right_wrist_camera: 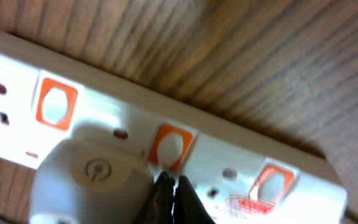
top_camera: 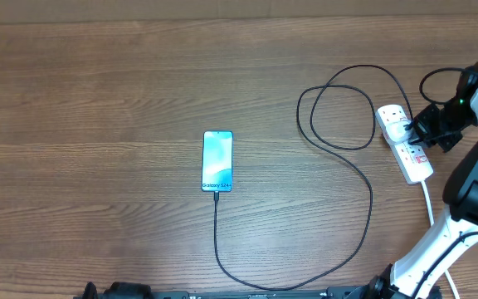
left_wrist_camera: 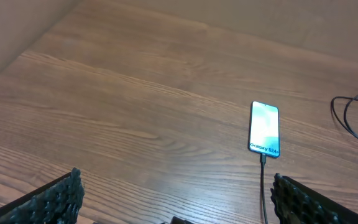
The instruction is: Plug charger to phone and switch on socket
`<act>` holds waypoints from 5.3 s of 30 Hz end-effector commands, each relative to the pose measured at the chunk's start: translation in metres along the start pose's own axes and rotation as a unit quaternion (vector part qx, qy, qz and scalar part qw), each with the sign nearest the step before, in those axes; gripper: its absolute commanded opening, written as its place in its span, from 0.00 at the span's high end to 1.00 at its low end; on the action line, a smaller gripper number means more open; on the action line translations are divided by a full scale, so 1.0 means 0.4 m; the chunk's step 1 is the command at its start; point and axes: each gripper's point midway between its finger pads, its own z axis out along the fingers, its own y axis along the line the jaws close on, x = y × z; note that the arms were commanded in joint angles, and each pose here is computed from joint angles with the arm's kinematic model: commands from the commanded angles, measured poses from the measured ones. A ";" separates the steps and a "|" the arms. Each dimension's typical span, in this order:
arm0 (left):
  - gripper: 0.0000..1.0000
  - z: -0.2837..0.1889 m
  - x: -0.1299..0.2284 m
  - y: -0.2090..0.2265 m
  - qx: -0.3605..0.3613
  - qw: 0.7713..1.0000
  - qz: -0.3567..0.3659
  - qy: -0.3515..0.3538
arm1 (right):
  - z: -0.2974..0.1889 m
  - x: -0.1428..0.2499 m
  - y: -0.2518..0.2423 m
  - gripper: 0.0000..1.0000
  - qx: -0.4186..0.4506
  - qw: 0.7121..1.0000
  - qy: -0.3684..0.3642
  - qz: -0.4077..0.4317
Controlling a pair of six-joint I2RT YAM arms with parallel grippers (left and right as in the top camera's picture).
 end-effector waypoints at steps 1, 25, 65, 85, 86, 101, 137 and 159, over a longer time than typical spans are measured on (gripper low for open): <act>0.00 -0.004 0.000 0.009 -0.008 1.000 -0.004 -0.010 | -0.071 -0.027 0.033 0.96 -0.012 1.000 -0.024 -0.007; 0.00 -0.004 0.000 0.009 -0.008 1.000 -0.004 -0.010 | -0.049 -0.019 -0.006 0.96 -0.004 1.000 0.027 0.005; 0.00 -0.035 0.037 0.040 -0.036 0.997 -0.031 -0.059 | -0.635 0.039 0.117 0.96 -0.130 0.964 -0.226 -0.045; 0.00 -0.122 0.101 0.046 -0.103 0.978 -0.090 -0.155 | -1.466 0.808 0.235 0.95 -0.512 0.548 -0.576 -0.326; 0.00 -0.123 0.103 0.046 -0.105 0.978 -0.091 -0.155 | -1.457 0.807 0.234 0.93 -0.501 0.549 -0.580 -0.334; 0.00 -0.103 -0.047 0.035 -0.094 0.956 -0.109 -0.254 | -1.285 0.797 0.102 0.89 -0.411 0.600 -0.618 -0.301; 0.00 0.662 0.115 -0.065 0.055 0.975 -0.062 -0.208 | -1.239 0.917 -0.029 0.78 -0.436 0.540 -0.664 -0.278; 0.01 0.663 0.123 -0.086 0.070 0.975 -0.057 -0.201 | -1.179 1.068 -0.144 0.84 -0.447 0.506 -0.664 -0.320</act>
